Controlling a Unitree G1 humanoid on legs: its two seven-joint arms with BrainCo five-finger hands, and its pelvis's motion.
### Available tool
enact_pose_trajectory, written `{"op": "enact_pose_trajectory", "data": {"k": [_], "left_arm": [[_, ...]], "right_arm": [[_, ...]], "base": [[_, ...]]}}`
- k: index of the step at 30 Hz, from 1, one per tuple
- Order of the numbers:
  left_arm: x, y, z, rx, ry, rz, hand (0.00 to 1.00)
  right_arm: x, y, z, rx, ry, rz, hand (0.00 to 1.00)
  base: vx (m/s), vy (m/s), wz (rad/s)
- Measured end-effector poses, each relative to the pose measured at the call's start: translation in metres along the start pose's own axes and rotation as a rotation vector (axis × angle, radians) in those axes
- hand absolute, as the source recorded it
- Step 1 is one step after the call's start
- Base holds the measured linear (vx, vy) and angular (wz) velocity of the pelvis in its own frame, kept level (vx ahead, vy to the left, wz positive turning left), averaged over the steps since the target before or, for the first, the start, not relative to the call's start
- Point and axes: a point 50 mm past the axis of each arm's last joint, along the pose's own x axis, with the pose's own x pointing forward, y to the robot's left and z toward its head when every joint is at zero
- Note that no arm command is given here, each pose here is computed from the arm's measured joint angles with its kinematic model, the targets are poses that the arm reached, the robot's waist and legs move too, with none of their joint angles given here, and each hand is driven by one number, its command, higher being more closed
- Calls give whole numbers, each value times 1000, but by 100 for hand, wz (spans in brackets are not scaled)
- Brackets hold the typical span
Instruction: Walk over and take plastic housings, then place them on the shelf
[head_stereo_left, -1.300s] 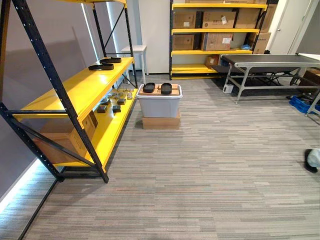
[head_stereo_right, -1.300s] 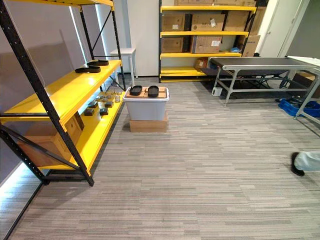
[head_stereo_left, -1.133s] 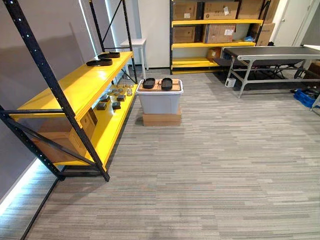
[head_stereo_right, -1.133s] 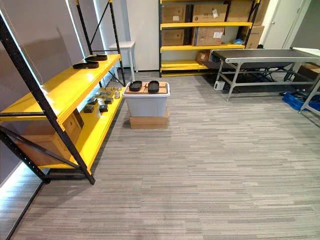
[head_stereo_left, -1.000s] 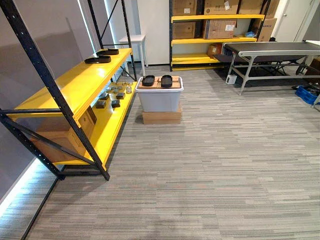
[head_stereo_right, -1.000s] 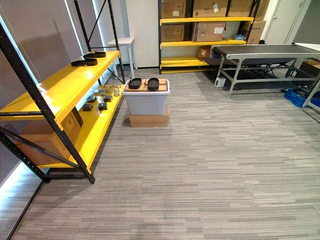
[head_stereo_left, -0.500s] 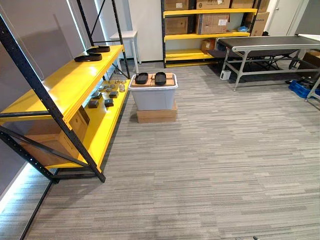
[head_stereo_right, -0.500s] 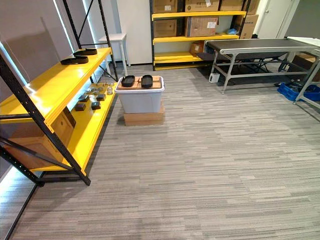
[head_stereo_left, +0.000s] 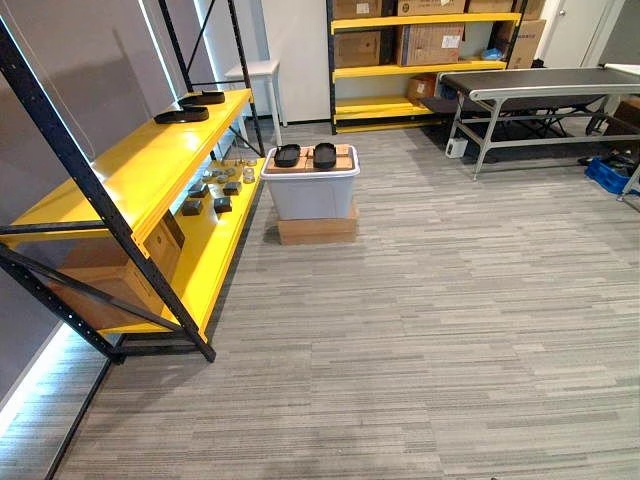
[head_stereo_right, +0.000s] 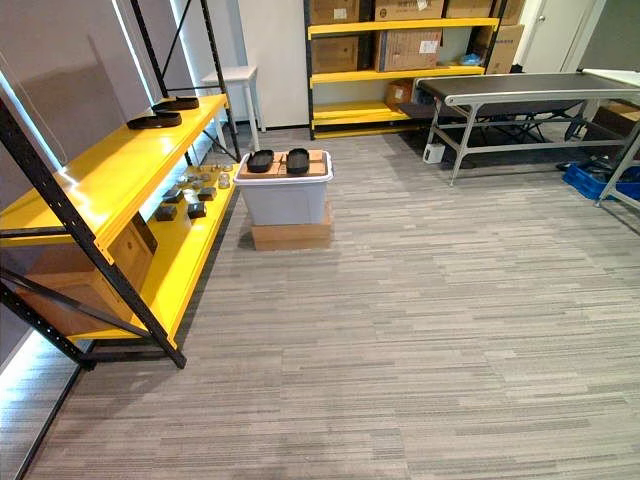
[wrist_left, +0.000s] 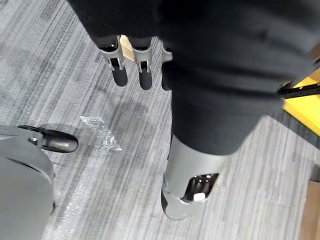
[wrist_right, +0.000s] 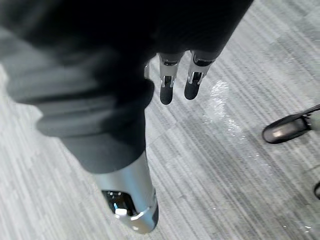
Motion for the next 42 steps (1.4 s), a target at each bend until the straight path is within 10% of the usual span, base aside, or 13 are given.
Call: {"op": "enact_pose_trajectory", "data": {"k": [13,31,42], "left_arm": [[11,-22,80,141,-201,-59,0],[-16,13,-50,-165,131,88,0],[8,-12,42,-5,-100,-22,0]], "right_arm": [[-3,11,-18,-1,48,27,0],[0,20,-9,-18,26,51,0],[-10,9,-41,-75,103,39,0]], "base": [[182,-19,24],[612,-49,-26],[687,67,42]]}}
